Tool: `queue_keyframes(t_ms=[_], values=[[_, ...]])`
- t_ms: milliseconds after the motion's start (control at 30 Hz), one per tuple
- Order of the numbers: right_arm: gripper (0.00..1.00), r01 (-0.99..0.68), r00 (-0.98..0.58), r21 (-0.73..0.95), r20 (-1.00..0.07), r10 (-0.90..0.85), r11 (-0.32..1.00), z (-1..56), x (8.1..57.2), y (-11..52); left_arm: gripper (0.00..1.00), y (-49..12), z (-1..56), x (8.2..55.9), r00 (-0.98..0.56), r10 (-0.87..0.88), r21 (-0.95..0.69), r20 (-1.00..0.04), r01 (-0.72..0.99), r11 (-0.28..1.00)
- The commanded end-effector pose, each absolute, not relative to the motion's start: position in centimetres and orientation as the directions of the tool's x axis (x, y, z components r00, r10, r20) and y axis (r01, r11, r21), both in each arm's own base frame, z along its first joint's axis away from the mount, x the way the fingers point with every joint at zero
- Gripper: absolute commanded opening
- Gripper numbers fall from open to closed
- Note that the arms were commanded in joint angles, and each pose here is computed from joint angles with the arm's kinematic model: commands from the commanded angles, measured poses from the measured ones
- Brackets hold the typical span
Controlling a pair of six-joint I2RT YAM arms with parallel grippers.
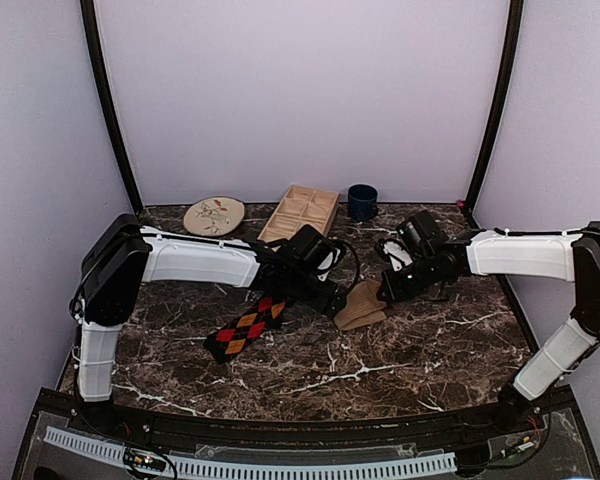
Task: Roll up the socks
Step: Fold the sock at the center of the board.
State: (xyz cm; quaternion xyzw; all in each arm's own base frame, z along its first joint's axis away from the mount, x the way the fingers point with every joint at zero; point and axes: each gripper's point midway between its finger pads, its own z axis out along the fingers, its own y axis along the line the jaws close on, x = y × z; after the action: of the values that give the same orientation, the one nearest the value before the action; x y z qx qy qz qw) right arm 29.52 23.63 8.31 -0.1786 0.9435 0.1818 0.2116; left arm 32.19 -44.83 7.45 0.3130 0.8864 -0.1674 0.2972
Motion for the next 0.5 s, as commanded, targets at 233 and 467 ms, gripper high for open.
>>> queue_keyframes(t_ms=[233,467], values=[[0.00,-0.420,-0.848,0.282,-0.460,-0.263,0.862,7.3,30.0,23.4,0.90,-44.7,6.7,32.2,-0.642,0.469,-0.093,-0.607,0.643,0.760],[0.00,-0.417,-0.856,0.293,-0.444,-0.264,0.860,6.6,29.7,23.4,0.90,-44.6,5.5,32.0,-0.653,0.479,-0.092,-0.587,0.642,0.761]])
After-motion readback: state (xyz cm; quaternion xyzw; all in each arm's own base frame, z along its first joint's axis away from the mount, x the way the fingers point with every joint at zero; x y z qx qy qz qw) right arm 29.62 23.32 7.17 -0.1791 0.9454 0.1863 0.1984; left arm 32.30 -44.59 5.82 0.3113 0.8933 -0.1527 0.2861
